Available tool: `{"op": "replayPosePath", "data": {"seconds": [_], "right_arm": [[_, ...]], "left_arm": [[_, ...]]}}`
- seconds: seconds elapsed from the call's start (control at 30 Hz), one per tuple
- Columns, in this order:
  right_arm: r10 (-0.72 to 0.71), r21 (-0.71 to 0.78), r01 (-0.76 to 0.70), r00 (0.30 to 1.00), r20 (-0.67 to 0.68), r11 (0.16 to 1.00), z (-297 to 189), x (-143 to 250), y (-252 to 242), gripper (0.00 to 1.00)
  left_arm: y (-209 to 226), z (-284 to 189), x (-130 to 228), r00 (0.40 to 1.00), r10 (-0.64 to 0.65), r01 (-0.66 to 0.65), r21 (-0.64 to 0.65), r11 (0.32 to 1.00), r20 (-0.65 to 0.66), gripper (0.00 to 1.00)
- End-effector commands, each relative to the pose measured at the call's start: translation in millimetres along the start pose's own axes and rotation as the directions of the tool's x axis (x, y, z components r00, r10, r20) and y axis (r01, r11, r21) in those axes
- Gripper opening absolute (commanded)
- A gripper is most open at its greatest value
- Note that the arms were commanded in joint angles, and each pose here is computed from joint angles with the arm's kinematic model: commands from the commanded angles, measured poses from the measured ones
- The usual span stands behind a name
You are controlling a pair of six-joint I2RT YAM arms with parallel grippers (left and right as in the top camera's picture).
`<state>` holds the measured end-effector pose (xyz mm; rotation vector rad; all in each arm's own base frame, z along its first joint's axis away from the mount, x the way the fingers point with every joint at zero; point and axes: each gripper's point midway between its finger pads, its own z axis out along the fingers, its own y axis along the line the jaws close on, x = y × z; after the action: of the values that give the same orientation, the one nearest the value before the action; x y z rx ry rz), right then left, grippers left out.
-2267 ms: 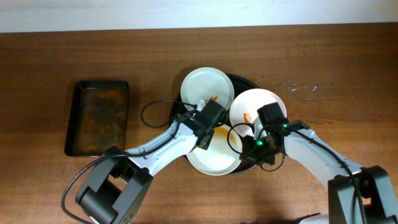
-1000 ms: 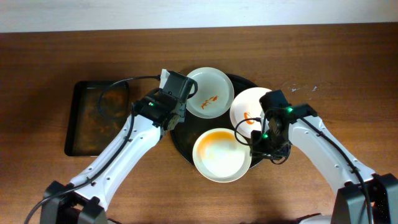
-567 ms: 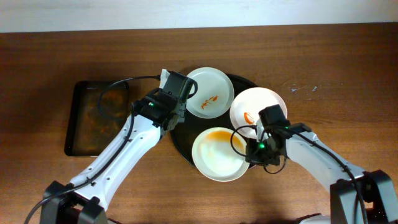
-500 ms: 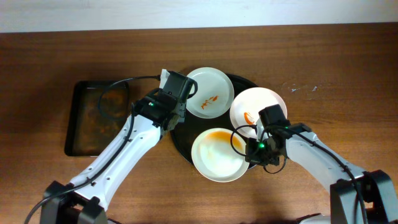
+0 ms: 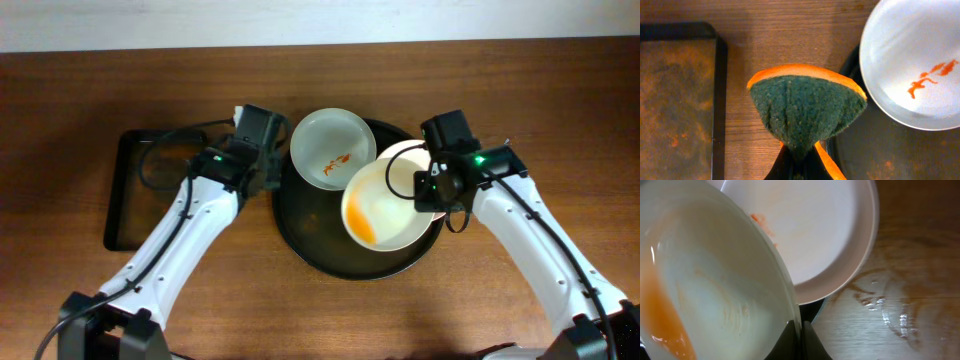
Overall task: Clean dirty plates on tray and stack at the side
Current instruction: 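Lift the cleaned front plate with the right gripper and place it right of the tray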
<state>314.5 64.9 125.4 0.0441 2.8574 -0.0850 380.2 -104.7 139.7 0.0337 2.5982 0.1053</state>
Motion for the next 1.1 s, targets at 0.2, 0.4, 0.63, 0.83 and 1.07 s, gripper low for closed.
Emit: {"op": "replayPosePath", "data": {"seconds": [0.2, 0.4, 0.63, 0.83, 1.07], "right_arm": [[-0.354, 0.505, 0.163, 0.883, 0.308, 0.848, -68, -27, 27, 0.04], [-0.472, 0.646, 0.105, 0.772, 0.427, 0.756, -108, -34, 46, 0.04], [-0.546, 0.733, 0.027, 0.686, 0.481, 0.680, -139, -35, 54, 0.04], [-0.513, 0.676, 0.076, 0.715, 0.475, 0.733, -125, -33, 60, 0.04], [-0.150, 0.421, -0.067, 0.874, 0.462, 0.904, -98, -53, 6, 0.04]], "left_arm": [[20, -7, -15, 0.992, -0.126, 0.126, 0.107, 0.986, -0.004, 0.01], [29, -4, -16, 0.985, -0.170, 0.172, 0.149, 0.974, -0.026, 0.01], [29, -4, -16, 0.985, -0.170, 0.172, 0.149, 0.974, -0.026, 0.01], [29, -4, -16, 0.985, -0.170, 0.172, 0.149, 0.974, -0.027, 0.01], [29, -4, -15, 0.985, -0.169, 0.172, 0.148, 0.974, -0.031, 0.01]]}}
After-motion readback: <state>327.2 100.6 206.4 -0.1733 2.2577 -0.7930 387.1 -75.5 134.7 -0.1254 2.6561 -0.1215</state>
